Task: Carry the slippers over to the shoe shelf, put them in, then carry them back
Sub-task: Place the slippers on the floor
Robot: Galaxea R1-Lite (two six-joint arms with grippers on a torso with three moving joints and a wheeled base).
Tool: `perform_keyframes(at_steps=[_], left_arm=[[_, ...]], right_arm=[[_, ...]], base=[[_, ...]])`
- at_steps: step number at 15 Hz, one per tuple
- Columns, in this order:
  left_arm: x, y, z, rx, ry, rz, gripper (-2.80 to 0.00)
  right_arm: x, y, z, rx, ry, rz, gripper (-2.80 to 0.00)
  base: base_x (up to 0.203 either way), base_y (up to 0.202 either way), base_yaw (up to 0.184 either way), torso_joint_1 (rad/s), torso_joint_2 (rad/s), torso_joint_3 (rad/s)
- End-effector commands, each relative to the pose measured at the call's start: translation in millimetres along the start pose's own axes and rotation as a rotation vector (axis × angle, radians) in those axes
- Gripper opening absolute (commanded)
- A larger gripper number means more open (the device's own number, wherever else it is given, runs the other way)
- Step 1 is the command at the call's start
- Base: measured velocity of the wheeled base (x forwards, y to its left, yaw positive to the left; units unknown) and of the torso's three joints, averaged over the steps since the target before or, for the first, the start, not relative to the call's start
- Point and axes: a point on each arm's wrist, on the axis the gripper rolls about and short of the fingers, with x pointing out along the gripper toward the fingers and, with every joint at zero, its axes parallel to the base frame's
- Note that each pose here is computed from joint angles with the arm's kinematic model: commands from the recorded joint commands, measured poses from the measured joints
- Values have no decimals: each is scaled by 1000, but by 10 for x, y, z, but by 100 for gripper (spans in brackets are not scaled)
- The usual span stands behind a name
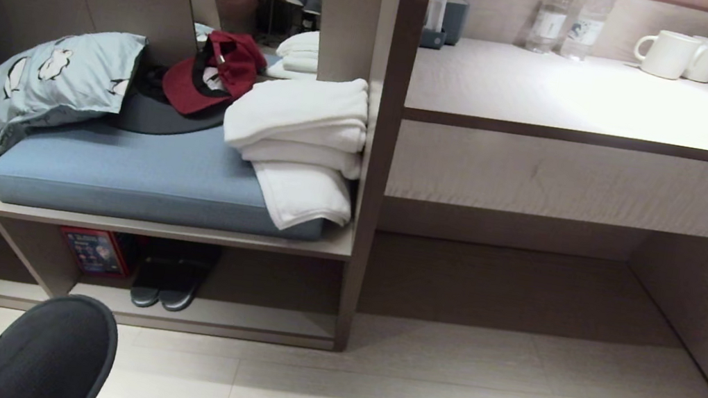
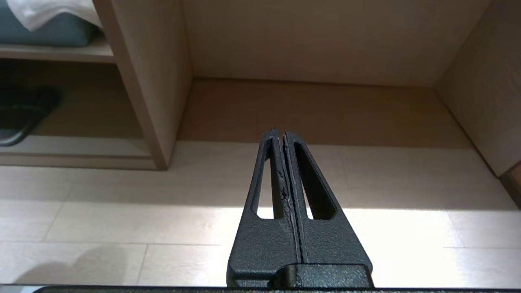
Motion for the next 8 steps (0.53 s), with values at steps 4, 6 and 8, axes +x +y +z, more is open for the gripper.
perform_keyframes(at_steps=[4, 6, 8], left_arm=[[1, 0, 0, -2, 1, 0, -280], [1, 0, 0, 0, 1, 0, -280], [0, 0, 0, -1, 0, 0, -280]], right_arm=[[2, 2, -119, 0, 0, 0, -280], [2, 2, -119, 0, 0, 0, -280], [2, 2, -119, 0, 0, 0, -280]], base=[[0, 0, 0, 4, 3, 198], [0, 0, 0, 0, 0, 203], [0, 0, 0, 3, 1, 203]])
